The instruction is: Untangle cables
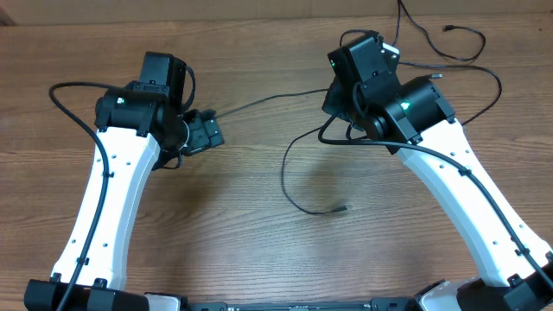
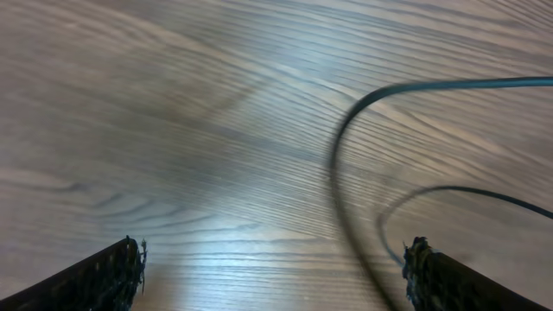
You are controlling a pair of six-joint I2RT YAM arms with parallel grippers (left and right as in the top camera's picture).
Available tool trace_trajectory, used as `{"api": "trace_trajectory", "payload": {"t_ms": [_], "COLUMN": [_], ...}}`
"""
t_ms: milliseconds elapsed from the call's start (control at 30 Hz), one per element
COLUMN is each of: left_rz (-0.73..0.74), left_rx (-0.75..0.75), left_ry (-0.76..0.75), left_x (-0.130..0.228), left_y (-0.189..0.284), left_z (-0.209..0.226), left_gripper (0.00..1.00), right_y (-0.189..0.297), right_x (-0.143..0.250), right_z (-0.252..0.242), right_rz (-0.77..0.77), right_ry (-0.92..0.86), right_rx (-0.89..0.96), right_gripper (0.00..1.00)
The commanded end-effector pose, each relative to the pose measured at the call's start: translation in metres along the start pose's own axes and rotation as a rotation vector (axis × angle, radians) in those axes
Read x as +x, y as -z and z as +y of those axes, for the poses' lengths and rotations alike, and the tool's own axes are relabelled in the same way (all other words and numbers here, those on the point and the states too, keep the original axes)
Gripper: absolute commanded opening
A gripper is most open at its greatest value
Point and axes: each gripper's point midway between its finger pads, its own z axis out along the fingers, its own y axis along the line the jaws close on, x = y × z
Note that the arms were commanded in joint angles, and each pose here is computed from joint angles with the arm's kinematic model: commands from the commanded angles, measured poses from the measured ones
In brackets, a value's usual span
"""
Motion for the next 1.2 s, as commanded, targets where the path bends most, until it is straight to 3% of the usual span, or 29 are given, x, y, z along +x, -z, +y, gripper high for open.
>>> {"api": "trace_trajectory", "payload": {"t_ms": [0,467,933,1167], "left_rz": [0.032,0.03,-0.226,-0.319], "left_rx": [0.106,0.183,0.303,0.33], "left_ry": [-0.089,-0.17,-0.207,-0.217], "left_x": [0.003,0.005,-0.002,0.006], "left_y": [0.002,0.012,0.119,0.148], "left_z": [-0.018,-0.031,-0.042,-0.037], "left_gripper": [0.99,0.99,1.0,1.0], "right_y": [0.017,0.017,0.015,0.012], "right_x": [0.002,-0.005,-0.025,-0.035], "right_z": [0.015,0.015,-0.009,-0.04], "right_rz": [0.02,-0.016,-0.11,-0.094], "right_ry": [-0.016,0.023,0.005,-0.042], "right_rx": [-0.101,-0.093,0.019,0.094], "right_gripper": [0.04,0.04,0.04,0.04]}}
